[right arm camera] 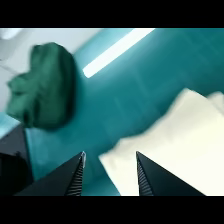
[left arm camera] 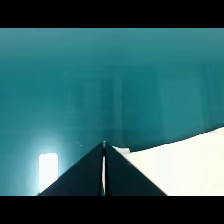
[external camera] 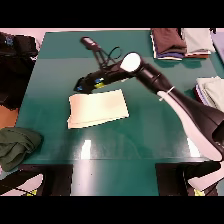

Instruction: Fold the shirts.

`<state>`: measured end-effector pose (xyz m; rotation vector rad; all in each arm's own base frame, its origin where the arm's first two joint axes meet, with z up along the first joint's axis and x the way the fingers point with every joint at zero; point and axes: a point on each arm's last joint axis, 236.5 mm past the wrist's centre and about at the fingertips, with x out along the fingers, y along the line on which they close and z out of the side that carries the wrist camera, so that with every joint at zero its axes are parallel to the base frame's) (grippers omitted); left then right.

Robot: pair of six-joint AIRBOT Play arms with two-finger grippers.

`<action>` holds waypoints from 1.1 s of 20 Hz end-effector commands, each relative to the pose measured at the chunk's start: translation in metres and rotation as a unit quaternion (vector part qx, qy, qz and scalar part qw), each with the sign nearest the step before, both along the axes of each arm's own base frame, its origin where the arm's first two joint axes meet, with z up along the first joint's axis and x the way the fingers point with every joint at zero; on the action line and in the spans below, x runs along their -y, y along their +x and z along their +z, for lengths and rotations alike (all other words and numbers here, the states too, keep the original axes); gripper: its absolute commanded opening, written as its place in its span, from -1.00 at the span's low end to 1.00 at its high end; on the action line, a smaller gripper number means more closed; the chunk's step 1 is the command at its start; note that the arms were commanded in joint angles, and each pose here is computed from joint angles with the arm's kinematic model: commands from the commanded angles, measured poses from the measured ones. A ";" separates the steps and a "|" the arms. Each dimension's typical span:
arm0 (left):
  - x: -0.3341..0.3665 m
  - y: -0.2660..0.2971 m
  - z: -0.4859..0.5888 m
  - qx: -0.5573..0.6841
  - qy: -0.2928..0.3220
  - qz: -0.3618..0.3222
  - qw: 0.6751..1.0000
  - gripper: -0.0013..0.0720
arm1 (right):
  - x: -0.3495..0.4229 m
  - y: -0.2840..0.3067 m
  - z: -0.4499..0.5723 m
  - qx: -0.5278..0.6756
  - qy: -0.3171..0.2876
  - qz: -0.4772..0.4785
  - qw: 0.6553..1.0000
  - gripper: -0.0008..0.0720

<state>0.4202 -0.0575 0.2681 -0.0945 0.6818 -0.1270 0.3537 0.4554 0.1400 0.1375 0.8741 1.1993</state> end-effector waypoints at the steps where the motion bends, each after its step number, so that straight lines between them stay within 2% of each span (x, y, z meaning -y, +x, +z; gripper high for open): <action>1: 0.008 -0.005 0.004 0.000 -0.019 -0.011 1.000 -0.90 | 0.076 0.029 -0.030 -0.035 -0.065 -0.052 0.996 0.03; 4: 0.015 -0.003 0.009 0.009 -0.034 -0.019 0.999 -0.90 | 0.169 0.046 -0.078 -0.107 -0.101 -0.147 0.978 0.03; 5: 0.017 -0.002 0.010 0.012 -0.039 -0.022 0.999 -0.90 | 0.197 0.047 -0.098 -0.133 -0.108 -0.177 0.969 0.10; 6: 0.022 -0.001 0.010 0.015 -0.042 -0.032 0.998 -0.90 | 0.217 0.046 -0.117 -0.160 -0.111 -0.200 0.960 0.47; 7: 0.027 0.000 0.007 0.014 -0.052 -0.037 0.998 -0.90 | 0.233 0.043 -0.137 -0.197 -0.108 -0.219 0.950 0.71; 10: 0.040 0.003 -0.007 0.005 -0.083 -0.047 0.995 -0.90 | 0.239 0.033 -0.181 -0.289 -0.081 -0.239 0.923 0.70; 14: 0.041 0.004 -0.021 -0.008 -0.085 -0.046 0.995 -0.90 | 0.190 0.027 -0.208 -0.344 -0.033 -0.216 0.913 0.70; 15: 0.041 0.005 -0.021 -0.007 -0.086 -0.046 0.995 -0.90 | 0.177 0.027 -0.211 -0.349 -0.020 -0.214 0.912 0.61; 17: 0.041 0.005 -0.020 -0.006 -0.086 -0.046 0.995 -0.90 | 0.150 0.024 -0.216 -0.353 0.002 -0.203 0.914 0.57; 19: 0.046 0.004 -0.019 -0.006 -0.098 -0.051 0.994 -0.90 | 0.133 0.020 -0.220 -0.343 0.002 -0.188 0.921 0.32; 21: 0.057 0.003 -0.016 0.000 -0.094 -0.069 0.993 -0.90 | 0.118 0.023 -0.211 -0.316 0.005 -0.158 0.935 -0.20; 22: 0.068 0.001 -0.015 0.002 -0.092 -0.083 0.992 -0.90 | 0.114 0.029 -0.203 -0.301 0.010 -0.149 0.942 -0.58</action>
